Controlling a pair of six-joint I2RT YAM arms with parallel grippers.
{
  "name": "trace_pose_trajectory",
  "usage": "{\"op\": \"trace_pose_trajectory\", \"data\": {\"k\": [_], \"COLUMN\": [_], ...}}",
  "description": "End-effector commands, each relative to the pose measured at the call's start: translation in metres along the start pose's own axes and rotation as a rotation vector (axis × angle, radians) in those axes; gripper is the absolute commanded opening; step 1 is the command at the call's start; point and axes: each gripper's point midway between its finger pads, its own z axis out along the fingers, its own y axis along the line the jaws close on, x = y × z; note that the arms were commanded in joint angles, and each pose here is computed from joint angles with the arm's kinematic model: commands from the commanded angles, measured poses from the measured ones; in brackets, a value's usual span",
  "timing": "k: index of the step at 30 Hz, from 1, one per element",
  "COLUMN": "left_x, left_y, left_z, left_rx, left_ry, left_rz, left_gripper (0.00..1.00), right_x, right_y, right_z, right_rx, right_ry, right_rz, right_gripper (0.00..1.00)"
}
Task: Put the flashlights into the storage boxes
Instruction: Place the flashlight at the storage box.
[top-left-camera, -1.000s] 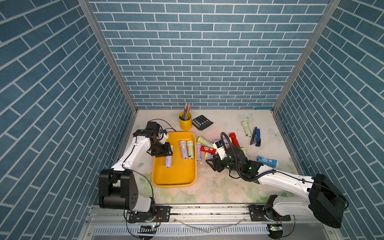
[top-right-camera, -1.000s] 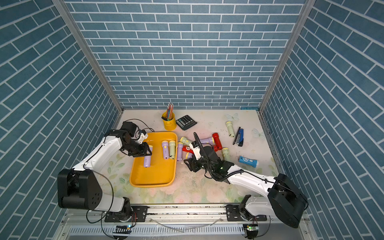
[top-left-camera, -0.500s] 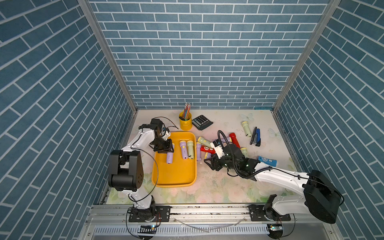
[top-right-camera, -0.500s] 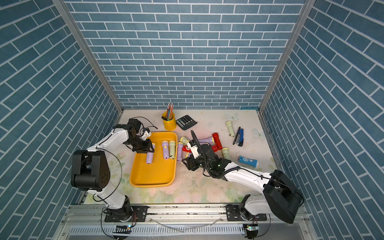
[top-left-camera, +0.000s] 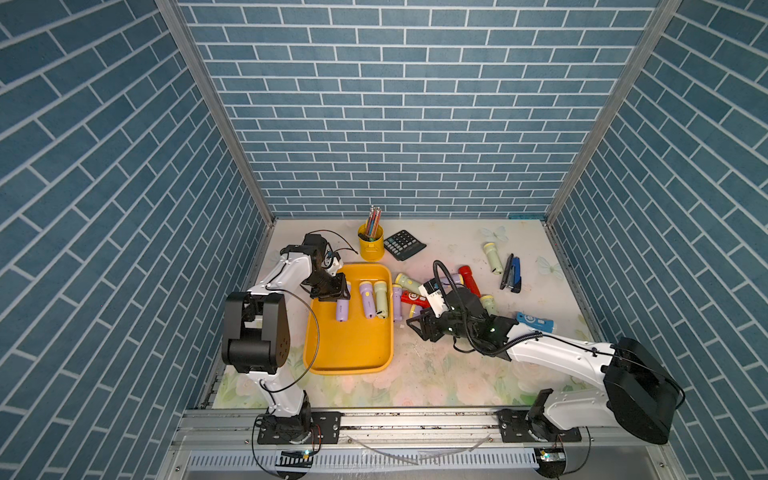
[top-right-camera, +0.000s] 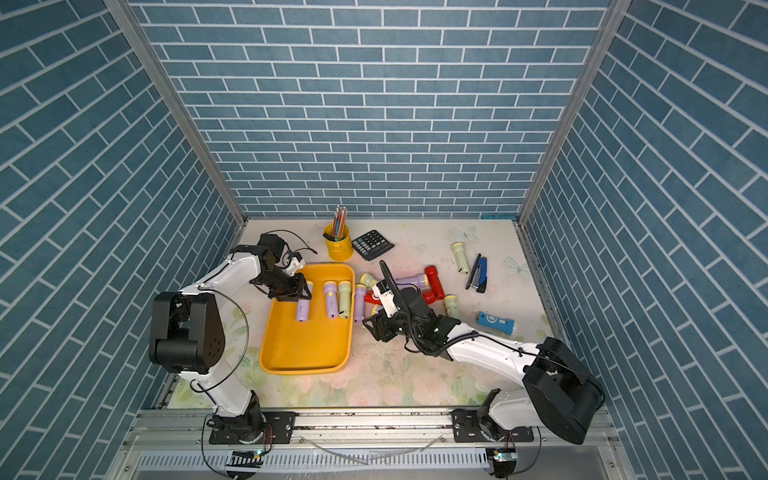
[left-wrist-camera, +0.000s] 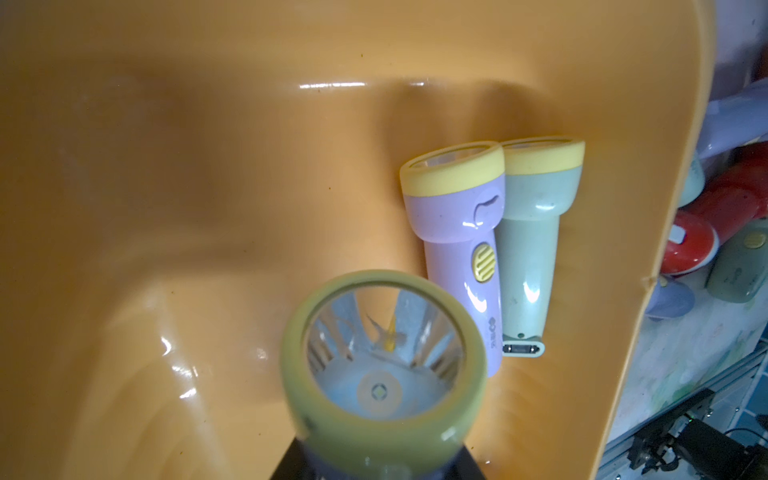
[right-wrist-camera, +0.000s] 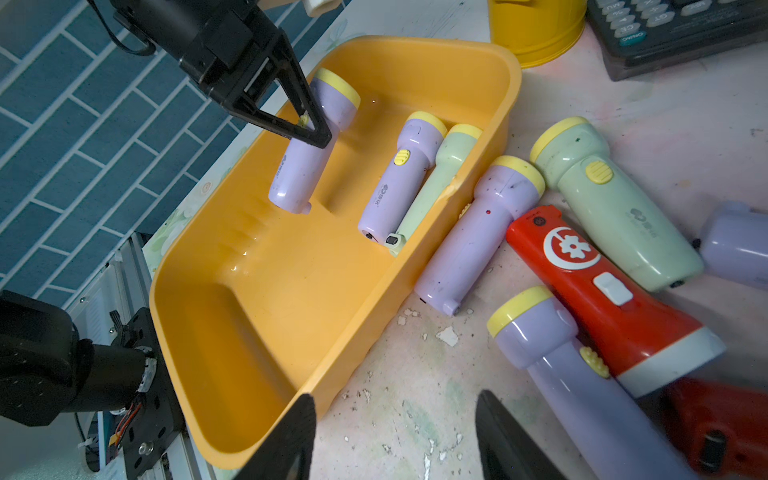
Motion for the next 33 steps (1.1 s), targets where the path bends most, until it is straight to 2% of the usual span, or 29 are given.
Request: {"op": "trace_pose_trajectory", "data": {"k": [1, 16, 24, 33], "left_x": [-0.003, -0.016, -0.02, -0.021], "left_y": [-0.006, -0.01, -0.014, -0.014], "left_z": [0.011, 0.036, 0.048, 0.03], "left_rx": [0.047, 0.118, 0.129, 0.091], "left_ry": [-0.008, -0.014, -0.006, -0.043], "left_rz": [-0.044, -0.139, -0.151, -0.127], "left_gripper": [0.38, 0.43, 0.47, 0.5], "right_x": [-0.012, -0.008, -0.008, -0.01], "right_y": [0.004, 0.0, -0.002, -0.003], "right_z": [-0.001, -0.005, -0.006, -0.009], "right_rx": [-0.011, 0.001, 0.011, 0.021], "right_ry": [-0.03, -0.049, -0.055, -0.058], "right_rz": [-0.007, 0.018, 0.017, 0.011], "right_gripper": [0.62, 0.62, 0.62, 0.63]}}
